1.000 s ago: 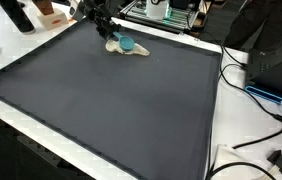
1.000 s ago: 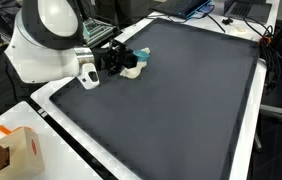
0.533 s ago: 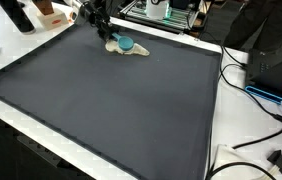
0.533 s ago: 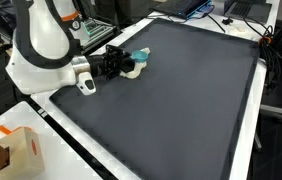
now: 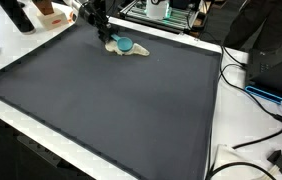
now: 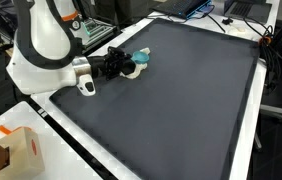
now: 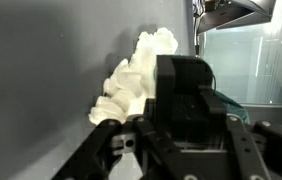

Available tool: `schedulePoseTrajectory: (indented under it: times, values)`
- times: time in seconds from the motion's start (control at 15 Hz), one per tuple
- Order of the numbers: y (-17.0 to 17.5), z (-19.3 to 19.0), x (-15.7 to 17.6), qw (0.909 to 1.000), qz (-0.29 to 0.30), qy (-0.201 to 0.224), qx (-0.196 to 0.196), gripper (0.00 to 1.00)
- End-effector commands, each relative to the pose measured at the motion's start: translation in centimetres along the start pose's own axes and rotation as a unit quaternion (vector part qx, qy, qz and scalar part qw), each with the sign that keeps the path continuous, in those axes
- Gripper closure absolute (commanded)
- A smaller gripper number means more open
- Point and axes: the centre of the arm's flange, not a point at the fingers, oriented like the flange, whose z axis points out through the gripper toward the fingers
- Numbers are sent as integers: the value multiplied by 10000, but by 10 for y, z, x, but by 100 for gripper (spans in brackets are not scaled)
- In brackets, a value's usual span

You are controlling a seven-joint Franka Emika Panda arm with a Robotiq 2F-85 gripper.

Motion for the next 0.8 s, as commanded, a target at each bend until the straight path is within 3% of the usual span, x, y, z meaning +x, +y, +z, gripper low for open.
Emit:
schedulePoseTrajectory:
  times: [0.0, 0.73]
  values:
    - [22, 11, 1, 9969, 48, 32, -780, 75]
    - [13, 4, -6, 9924, -821, -311, -863, 75]
